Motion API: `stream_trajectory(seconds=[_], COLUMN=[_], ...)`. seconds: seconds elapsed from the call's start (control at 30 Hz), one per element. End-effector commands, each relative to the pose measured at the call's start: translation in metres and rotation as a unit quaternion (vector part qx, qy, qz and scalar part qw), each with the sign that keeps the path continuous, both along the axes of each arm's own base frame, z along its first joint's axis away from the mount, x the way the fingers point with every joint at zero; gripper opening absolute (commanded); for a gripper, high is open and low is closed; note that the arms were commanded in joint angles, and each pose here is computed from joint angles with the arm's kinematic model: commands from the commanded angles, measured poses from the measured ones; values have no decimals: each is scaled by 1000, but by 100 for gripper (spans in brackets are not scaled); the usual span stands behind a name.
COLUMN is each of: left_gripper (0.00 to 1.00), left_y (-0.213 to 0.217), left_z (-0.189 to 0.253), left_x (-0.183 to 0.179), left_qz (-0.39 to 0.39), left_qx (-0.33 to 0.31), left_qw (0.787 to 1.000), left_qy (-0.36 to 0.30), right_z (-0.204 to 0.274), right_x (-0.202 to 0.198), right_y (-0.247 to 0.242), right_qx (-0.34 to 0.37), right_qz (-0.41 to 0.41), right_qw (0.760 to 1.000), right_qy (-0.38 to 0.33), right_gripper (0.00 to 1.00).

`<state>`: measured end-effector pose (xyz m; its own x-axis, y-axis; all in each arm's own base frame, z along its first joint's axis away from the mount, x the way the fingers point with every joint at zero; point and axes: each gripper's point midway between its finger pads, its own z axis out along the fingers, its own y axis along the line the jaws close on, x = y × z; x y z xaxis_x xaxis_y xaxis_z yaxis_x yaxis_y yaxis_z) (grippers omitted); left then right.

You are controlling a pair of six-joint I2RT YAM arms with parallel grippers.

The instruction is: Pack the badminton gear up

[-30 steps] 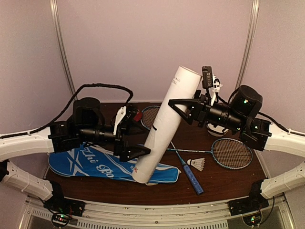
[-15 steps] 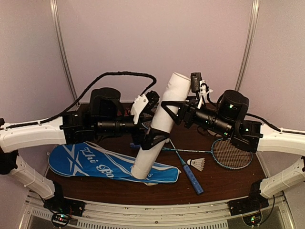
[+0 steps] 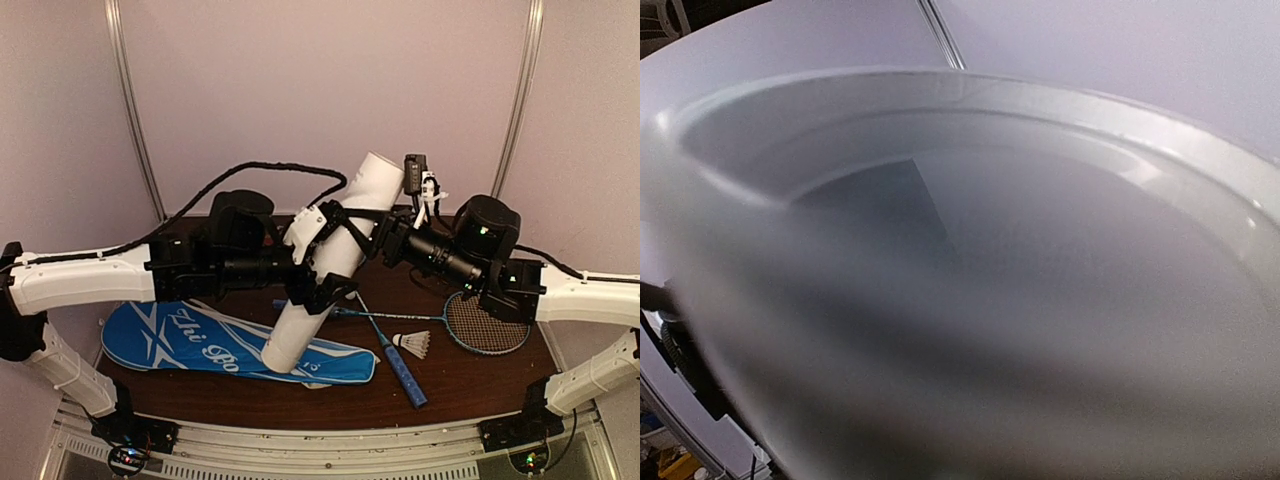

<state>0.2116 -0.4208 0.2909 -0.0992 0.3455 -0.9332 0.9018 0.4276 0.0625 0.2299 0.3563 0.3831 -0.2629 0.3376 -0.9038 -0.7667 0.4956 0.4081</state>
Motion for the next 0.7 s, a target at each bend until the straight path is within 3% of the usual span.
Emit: stream_trajectory(seconds=[0.0,0.23,0.5,0.67], left_gripper=[97,83,68,68], left_y=[-5,2,30,58], left_z=[6,5,-9,-40], left_x=[7,5,-3,-13], left_qz=[7,9,14,7], left_qx=[-15,-39,-11,40], left_qw=[999,998,997,994], left_qy=[-28,-50,-77,-102], right_z=[24,26,20,1], right_x=[-9,-17,-28,-42], right_y=[-7,-13,-22,-46], right_qx=[55,80,29,-57], right_qz=[3,16,26,28], right_qw=[998,996,999,998], right_qy=[-14,-24,-34,-15], right_gripper=[55,60,99,100])
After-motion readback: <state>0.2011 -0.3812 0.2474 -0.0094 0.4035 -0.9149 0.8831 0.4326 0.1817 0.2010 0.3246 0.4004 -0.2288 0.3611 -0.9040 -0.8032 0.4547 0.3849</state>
